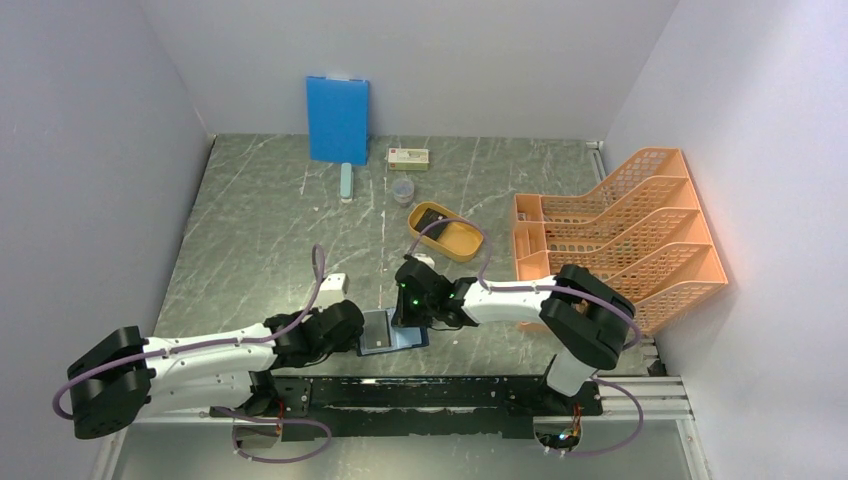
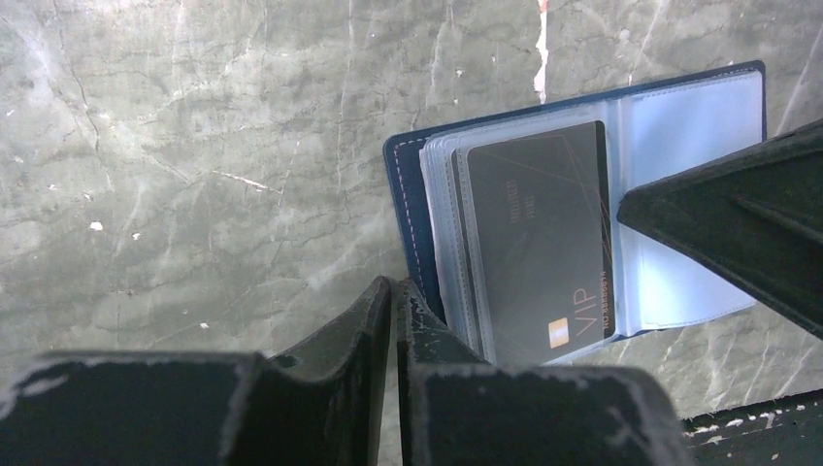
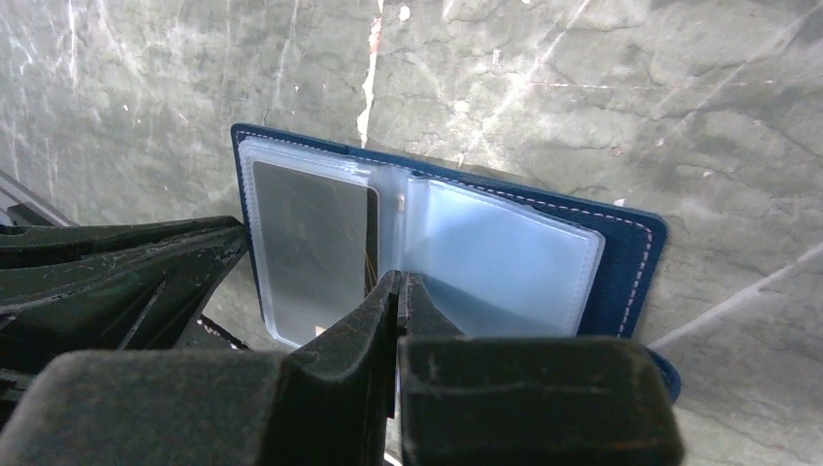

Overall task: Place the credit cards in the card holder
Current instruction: Insert the credit card into the card holder.

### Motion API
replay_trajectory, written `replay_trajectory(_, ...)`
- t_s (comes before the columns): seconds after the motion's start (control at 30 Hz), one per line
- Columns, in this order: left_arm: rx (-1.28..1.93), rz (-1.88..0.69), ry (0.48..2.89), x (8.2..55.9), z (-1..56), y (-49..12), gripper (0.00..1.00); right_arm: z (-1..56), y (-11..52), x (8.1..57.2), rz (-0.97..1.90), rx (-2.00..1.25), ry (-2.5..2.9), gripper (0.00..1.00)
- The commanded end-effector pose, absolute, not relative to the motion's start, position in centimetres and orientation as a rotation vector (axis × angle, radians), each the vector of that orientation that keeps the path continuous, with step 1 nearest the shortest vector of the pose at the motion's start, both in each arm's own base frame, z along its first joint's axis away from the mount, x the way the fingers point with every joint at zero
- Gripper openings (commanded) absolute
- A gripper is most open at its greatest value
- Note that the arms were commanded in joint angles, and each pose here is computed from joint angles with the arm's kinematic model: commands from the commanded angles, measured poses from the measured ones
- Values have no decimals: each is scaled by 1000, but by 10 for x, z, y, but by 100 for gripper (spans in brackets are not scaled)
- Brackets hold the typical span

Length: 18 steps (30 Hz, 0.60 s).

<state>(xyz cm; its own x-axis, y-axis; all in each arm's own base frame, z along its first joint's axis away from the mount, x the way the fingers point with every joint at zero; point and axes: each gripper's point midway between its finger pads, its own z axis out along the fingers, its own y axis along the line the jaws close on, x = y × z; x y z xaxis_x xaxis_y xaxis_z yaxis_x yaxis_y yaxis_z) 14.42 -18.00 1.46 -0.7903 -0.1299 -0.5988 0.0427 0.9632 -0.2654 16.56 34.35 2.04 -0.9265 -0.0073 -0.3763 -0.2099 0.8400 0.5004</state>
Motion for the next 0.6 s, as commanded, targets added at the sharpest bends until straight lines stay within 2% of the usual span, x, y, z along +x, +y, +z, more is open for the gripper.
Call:
replay_trajectory(0.0,-41,-359,2486,139,7,-181,13,20,350,162,773,-207,2660,4)
replay_trajectory(0.57,-27,-351,2486,140,7,-180,12,14,347,163,694,-233,2673,3)
